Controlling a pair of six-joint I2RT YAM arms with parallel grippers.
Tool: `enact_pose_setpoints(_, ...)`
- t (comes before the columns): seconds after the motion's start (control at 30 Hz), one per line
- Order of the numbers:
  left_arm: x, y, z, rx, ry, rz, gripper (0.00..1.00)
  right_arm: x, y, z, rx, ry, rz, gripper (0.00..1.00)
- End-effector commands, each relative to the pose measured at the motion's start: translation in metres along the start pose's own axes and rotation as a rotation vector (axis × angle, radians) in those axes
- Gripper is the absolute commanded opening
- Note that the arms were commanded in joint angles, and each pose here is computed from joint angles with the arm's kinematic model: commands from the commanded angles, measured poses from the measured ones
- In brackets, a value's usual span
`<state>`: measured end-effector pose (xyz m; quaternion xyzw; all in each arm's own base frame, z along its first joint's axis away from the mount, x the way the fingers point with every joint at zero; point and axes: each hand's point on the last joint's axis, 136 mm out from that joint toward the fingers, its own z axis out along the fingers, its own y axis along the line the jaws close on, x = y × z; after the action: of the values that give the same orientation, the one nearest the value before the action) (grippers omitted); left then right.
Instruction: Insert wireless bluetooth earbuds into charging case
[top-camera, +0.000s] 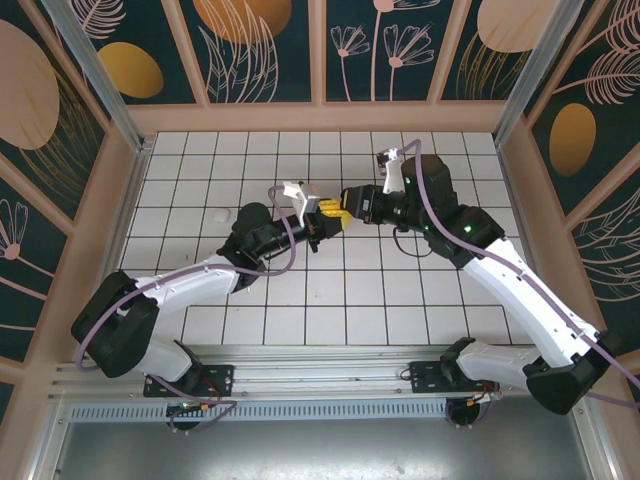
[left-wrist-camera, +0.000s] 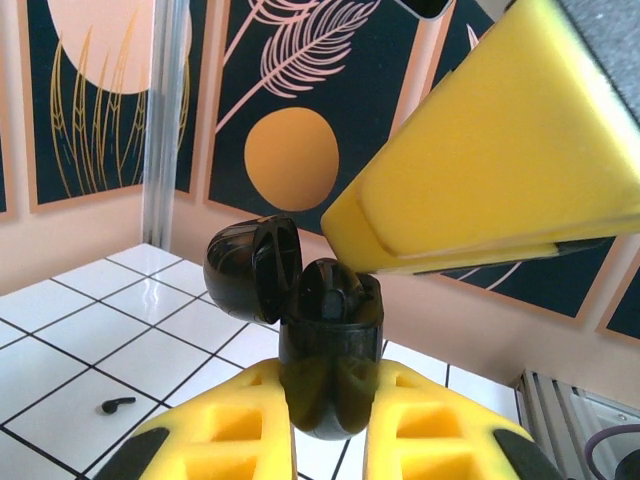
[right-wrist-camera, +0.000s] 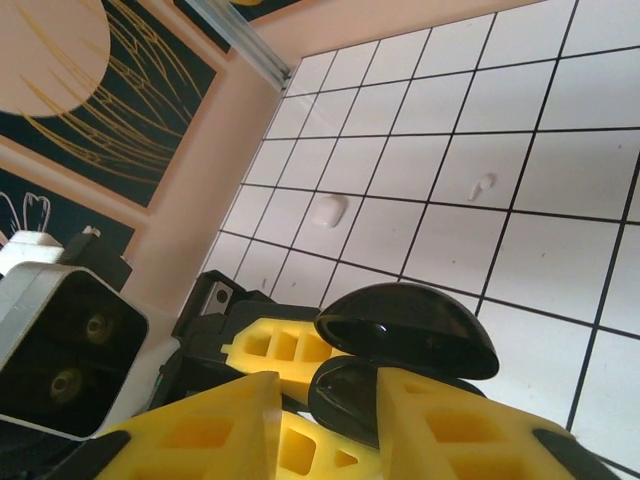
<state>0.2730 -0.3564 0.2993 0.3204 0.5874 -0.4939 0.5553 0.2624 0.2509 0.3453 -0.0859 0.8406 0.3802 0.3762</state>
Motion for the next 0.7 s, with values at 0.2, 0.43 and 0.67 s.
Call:
enact_pose_setpoints(0.2,-0.014,0.019,-0.041,-0.139,-0.039,-0.002,0.0,-0.038,-0.059,-0.037,0.288,-0.156,0.031,0.44)
enact_pose_setpoints(0.43,-0.008,0.021,-0.07,-0.213,-0.026,0.019,0.0,-0.026,-0.155,0.014,0.405,-0.015,0.086,0.44)
enact_pose_setpoints(0.67,0.001,0.02,-0.08,-0.229,-0.011,0.019,0.0,-0.019,-0.272,0.073,0.53,0.102,0.161,0.39)
